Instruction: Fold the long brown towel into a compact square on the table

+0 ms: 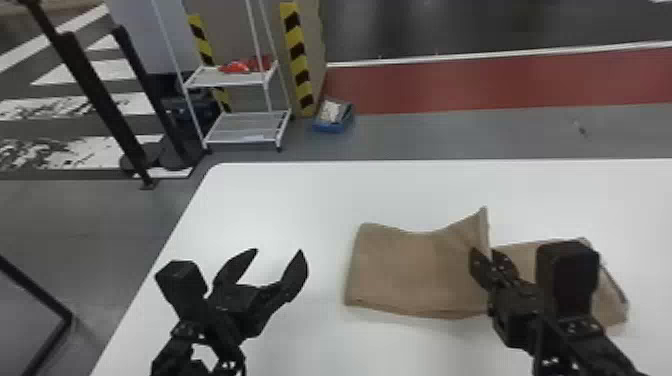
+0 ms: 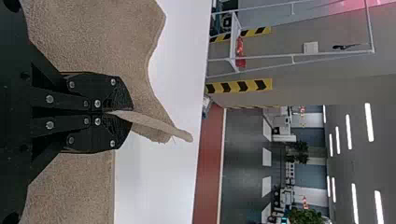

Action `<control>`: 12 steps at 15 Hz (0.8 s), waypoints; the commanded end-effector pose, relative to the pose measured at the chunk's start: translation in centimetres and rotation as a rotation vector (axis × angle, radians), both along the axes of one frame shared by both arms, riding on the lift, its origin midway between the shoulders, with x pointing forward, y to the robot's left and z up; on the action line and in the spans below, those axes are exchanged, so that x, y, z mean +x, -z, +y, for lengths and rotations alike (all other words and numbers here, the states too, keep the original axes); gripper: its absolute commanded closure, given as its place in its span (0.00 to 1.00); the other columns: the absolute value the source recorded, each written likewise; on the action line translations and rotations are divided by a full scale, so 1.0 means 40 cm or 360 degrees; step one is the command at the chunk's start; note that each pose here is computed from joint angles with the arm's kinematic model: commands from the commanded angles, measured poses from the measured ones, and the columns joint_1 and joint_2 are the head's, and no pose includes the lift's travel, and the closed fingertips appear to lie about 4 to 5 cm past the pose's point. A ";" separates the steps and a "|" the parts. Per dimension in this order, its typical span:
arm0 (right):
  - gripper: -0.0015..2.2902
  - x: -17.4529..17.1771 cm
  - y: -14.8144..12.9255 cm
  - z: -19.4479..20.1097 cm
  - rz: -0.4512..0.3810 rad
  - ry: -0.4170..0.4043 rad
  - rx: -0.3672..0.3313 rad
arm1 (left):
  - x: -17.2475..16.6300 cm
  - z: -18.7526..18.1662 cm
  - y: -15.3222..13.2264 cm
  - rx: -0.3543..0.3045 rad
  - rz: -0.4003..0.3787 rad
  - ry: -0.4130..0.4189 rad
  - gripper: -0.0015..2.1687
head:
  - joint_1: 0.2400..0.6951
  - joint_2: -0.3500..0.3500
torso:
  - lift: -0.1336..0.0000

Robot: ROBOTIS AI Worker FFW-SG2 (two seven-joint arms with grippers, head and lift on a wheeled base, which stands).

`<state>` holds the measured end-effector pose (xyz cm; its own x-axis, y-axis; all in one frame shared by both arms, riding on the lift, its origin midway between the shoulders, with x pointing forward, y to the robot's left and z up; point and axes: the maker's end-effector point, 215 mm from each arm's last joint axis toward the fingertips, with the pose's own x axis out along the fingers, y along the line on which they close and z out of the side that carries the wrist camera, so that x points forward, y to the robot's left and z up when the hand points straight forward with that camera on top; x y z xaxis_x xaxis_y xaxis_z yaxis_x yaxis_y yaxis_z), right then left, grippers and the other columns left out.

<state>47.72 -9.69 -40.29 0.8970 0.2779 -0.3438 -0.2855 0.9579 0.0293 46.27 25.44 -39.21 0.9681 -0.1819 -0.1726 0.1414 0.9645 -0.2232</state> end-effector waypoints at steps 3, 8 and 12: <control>0.66 -0.005 0.050 0.030 0.0066 -0.0037 -0.0043 | -0.007 -0.006 0.003 -0.0002 0.0005 0.0011 0.03 | 1.00 0.77 | 0.07; 0.66 -0.062 0.158 0.129 0.0217 -0.0177 -0.0160 | -0.008 -0.010 0.003 -0.0010 0.0003 0.0025 0.03 | 1.00 0.80 | 0.07; 0.35 -0.078 0.152 0.167 0.0189 -0.0228 -0.0164 | -0.013 -0.008 0.005 -0.0008 0.0006 0.0032 0.03 | 1.00 0.86 | 0.07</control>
